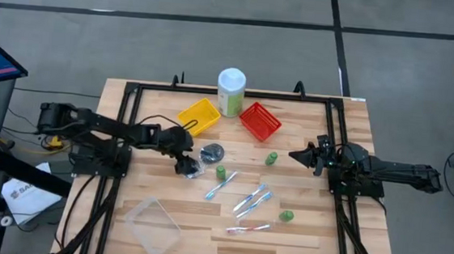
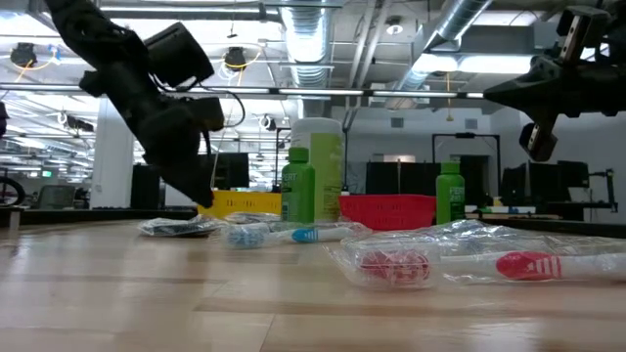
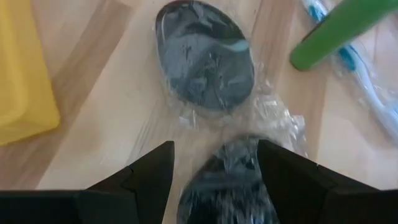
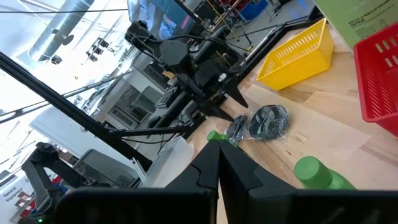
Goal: Pick & Place Travel size toiletries
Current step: Put the bottom black hairbrush into the yellow bin
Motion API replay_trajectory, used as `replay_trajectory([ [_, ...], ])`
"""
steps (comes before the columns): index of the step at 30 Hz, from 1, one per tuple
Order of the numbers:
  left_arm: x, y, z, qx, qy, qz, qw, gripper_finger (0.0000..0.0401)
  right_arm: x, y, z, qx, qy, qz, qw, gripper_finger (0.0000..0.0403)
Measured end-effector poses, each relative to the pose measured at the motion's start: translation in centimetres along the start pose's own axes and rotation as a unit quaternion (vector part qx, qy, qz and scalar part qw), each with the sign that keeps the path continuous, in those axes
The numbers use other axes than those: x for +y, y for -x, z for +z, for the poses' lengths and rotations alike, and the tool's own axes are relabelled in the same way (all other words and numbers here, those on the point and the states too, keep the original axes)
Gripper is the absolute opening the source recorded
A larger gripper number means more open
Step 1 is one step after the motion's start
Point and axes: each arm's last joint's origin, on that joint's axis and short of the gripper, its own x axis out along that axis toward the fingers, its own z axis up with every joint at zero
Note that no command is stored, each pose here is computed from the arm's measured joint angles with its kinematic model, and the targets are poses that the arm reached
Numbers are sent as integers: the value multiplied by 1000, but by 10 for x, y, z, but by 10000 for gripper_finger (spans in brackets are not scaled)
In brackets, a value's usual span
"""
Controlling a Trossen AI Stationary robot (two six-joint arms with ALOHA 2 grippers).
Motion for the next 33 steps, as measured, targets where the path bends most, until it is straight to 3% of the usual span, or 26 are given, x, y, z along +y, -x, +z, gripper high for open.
replay_trajectory([
  [13, 3, -16, -14, 42, 3, 3, 999, 218, 0, 0, 0, 0, 1, 0, 1000, 0],
  [17, 3, -16, -17, 49, 4, -8, 999, 168, 0, 0, 0, 0, 1, 0, 1000, 0],
  [25, 2, -16, -17, 51, 5, -12, 999, 21, 0, 0, 0, 0, 1, 0, 1000, 0],
  [33, 1, -2, -11, 20, 13, -17, 1000, 2, 0, 0, 0, 1, 1, -1, 1000, 0],
])
